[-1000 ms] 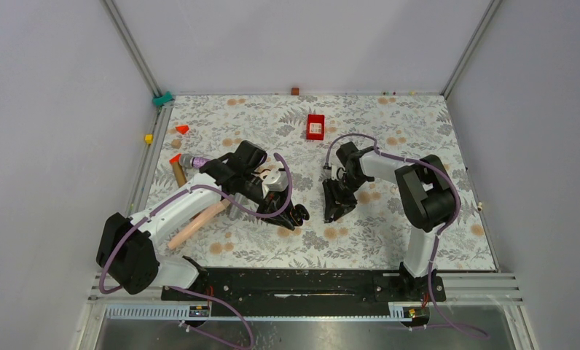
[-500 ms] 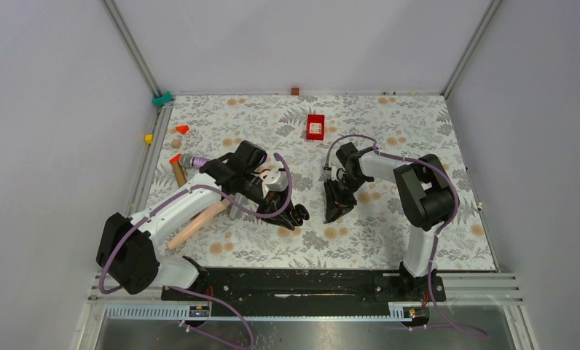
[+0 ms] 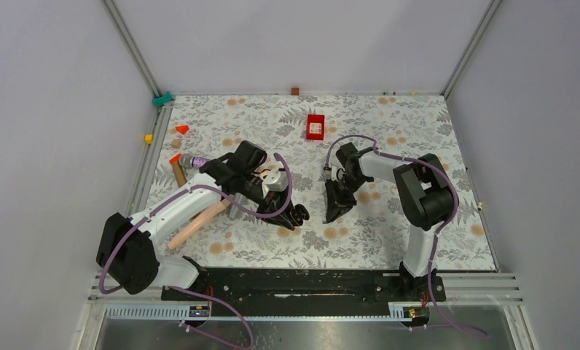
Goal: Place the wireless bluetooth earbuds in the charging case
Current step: Pick up the earbud from the center of the board, then place the earbud in the charging case.
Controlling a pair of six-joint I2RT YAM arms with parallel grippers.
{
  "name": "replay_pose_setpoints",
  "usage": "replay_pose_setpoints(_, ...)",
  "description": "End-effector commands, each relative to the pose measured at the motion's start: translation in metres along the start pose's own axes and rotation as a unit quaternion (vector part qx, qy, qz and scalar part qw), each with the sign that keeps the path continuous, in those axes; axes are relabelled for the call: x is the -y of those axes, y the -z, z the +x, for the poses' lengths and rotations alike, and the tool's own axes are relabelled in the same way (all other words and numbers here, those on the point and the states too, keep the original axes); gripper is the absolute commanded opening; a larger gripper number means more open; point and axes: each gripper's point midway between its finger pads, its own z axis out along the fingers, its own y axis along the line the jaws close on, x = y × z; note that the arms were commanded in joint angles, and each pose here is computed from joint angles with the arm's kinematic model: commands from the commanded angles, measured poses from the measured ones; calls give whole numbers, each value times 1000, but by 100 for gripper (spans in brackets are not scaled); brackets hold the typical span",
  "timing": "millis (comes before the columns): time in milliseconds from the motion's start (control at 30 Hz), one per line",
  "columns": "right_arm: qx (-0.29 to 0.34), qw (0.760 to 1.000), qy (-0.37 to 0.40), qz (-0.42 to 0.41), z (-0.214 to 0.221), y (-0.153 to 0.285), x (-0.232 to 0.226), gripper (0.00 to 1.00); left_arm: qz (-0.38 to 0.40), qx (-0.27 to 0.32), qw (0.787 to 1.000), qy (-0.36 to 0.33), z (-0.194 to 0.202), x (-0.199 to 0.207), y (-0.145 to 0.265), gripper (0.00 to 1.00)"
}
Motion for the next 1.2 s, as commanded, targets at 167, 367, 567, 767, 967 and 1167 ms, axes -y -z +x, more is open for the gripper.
replay_pose_setpoints(167,95,992,86,-11,-24,44,-28,17,6,21,998,-54,-24,2,3,0)
replay_pose_setpoints(367,206,960,189,34,-32,104,-43,18,13,26,999,-45,-26,2,2,0)
replay_pose_setpoints(567,317,896,293,104,-31,164,-49,18,7,18,1000,-20,-24,-6,2,0)
replay_pose_setpoints(767,414,824,363,132,-18,229,-75,16,-1,10,1000,-3,-21,-13,1,0)
replay_pose_setpoints(967,434,767,447,153,11,261,-104,15,-15,-4,1000,20,-16,-22,-1,0)
replay_pose_setpoints(1167,405,732,520,174,28,251,-128,16,-68,-1,997,21,-15,-43,-1,0)
